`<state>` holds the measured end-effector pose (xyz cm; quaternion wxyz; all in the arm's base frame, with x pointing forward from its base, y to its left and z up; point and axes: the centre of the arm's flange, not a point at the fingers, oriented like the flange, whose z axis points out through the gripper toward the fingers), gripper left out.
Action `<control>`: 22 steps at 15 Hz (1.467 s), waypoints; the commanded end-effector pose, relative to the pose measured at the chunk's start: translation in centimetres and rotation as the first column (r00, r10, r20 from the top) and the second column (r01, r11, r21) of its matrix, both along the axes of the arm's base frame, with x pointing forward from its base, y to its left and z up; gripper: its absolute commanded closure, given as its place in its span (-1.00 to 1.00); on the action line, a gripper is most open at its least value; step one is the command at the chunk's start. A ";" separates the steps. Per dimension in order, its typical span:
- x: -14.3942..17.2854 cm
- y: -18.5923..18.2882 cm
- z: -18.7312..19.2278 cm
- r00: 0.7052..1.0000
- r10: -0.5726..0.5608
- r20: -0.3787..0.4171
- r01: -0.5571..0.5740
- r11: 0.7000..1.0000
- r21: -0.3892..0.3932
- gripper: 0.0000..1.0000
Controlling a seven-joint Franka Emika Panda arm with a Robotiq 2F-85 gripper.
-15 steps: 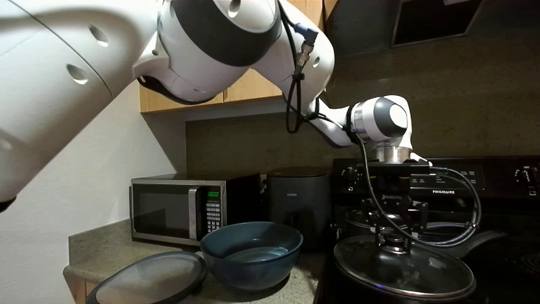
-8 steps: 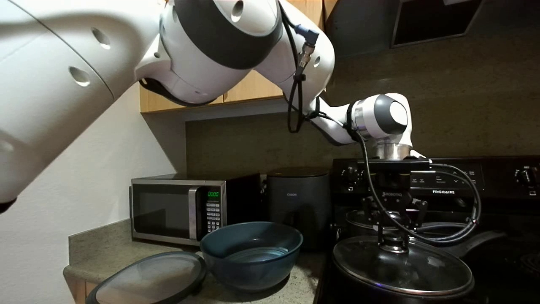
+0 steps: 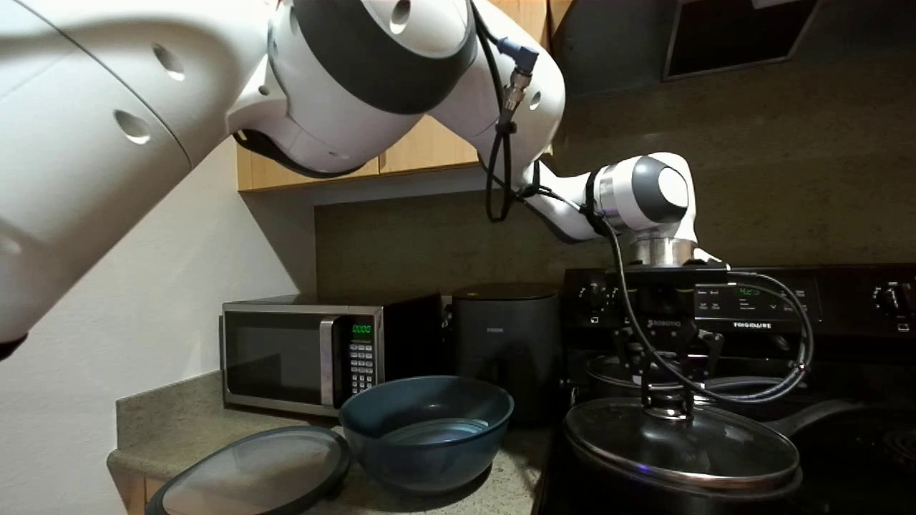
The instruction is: Remove the lid from the pot and put it inside the bowl
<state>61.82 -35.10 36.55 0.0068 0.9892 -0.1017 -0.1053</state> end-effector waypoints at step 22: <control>4.1 16.4 2.4 0.906 0.424 -0.007 -0.411 0.874 -0.260 0.50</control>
